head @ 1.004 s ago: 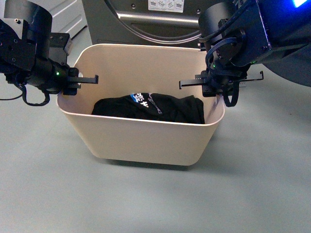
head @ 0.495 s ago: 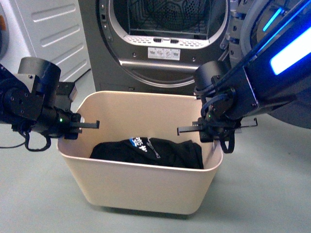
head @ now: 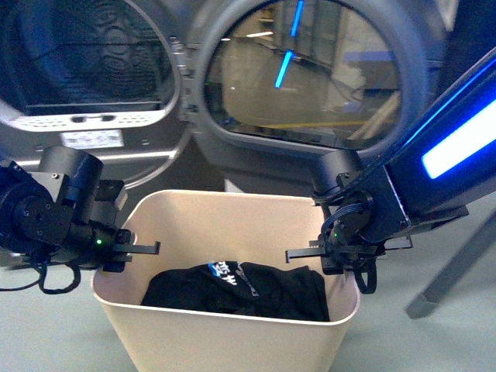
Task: Move hamper under clothes hanger
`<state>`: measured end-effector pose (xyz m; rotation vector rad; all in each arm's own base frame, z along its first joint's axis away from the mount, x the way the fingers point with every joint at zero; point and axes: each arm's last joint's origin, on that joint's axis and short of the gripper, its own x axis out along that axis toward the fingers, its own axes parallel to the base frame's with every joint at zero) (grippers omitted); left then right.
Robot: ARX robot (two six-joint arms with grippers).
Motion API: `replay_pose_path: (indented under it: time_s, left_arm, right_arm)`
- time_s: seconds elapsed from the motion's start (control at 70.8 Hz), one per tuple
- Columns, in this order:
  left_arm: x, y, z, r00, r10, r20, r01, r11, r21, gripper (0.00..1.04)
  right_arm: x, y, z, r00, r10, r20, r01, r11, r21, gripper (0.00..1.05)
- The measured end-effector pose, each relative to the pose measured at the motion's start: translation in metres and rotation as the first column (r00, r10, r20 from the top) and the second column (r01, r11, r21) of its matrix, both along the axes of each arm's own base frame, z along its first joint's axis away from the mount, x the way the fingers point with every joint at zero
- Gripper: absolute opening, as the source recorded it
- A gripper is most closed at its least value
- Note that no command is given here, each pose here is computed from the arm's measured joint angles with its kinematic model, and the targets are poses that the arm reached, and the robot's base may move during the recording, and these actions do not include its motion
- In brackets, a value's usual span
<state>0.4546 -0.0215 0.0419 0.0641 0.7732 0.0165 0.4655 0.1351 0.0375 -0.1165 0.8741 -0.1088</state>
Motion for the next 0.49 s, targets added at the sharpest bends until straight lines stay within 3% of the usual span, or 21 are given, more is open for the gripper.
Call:
replay_pose_path:
  time_s: [0.495]
  left_arm:
    - [-0.001, 0.002, 0.0, 1.0, 0.017, -0.002, -0.017, 1.0, 0.001, 0.04]
  right_arm:
    - [-0.002, 0.006, 0.0, 1.0, 0.018, -0.003, -0.018, 1.0, 0.005, 0.02]
